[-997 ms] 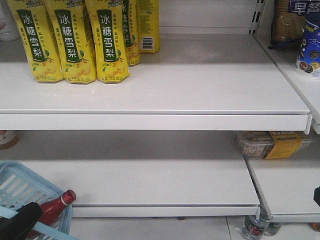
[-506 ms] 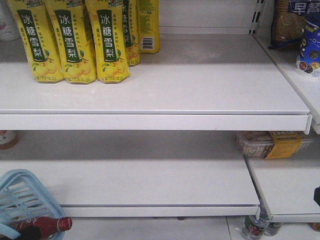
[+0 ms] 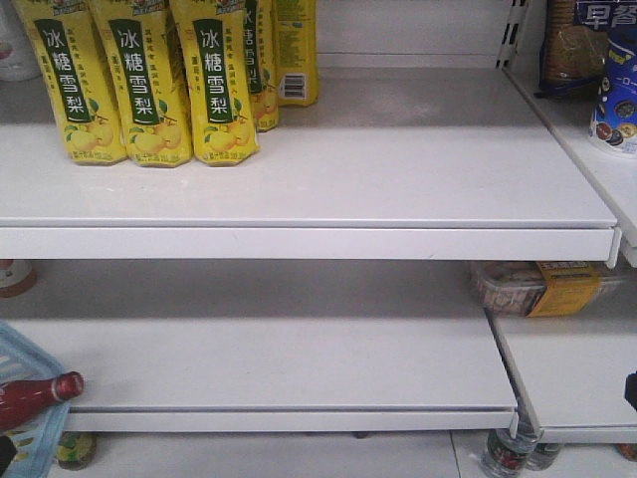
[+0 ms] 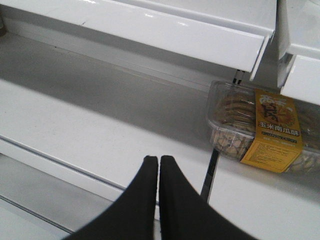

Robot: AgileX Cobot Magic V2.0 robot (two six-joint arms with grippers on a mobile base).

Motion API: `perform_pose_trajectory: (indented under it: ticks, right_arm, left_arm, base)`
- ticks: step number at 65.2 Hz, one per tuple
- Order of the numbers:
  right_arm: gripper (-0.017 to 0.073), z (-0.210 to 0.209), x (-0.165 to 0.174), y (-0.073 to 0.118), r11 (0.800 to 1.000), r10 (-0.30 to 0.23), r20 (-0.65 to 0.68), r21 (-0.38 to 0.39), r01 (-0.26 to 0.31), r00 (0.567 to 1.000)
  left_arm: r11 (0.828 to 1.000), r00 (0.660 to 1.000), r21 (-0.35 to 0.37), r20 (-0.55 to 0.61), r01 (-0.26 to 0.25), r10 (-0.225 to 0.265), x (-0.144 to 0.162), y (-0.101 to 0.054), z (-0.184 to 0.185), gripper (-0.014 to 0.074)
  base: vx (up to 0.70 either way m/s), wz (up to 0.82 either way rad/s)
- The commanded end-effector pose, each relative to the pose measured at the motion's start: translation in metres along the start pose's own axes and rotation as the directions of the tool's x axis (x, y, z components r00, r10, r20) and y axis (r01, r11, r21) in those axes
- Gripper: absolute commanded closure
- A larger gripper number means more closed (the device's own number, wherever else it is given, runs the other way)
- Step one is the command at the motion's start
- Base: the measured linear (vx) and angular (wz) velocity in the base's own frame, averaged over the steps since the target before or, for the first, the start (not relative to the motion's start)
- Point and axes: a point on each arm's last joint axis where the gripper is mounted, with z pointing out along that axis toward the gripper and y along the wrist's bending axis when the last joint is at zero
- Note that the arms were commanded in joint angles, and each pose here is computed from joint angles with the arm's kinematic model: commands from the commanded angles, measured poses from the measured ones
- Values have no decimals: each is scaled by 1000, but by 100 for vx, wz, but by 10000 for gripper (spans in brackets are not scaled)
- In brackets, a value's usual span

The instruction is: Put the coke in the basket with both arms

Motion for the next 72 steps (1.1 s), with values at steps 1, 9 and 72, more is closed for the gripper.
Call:
perform_pose_trajectory:
  ticks: [1,9,72]
  right_arm:
    - [564,-3,-13,0,1000,-28,81,-10,29,996]
    - [564,-3,-13,0,1000,-28,81,-10,29,996]
    - [564,-3,-13,0,1000,-28,81,-9,29,996]
  left_arm:
    - [995,983,-60,159,-84,93,-13,2,-3,600]
    - [991,977,-110,190,-74,94,-16,5,-3,600]
    - [964,957,-263,267,-42,115,-23,13,-7,600]
  base:
    - [0,0]
    - [0,0]
    - [0,0]
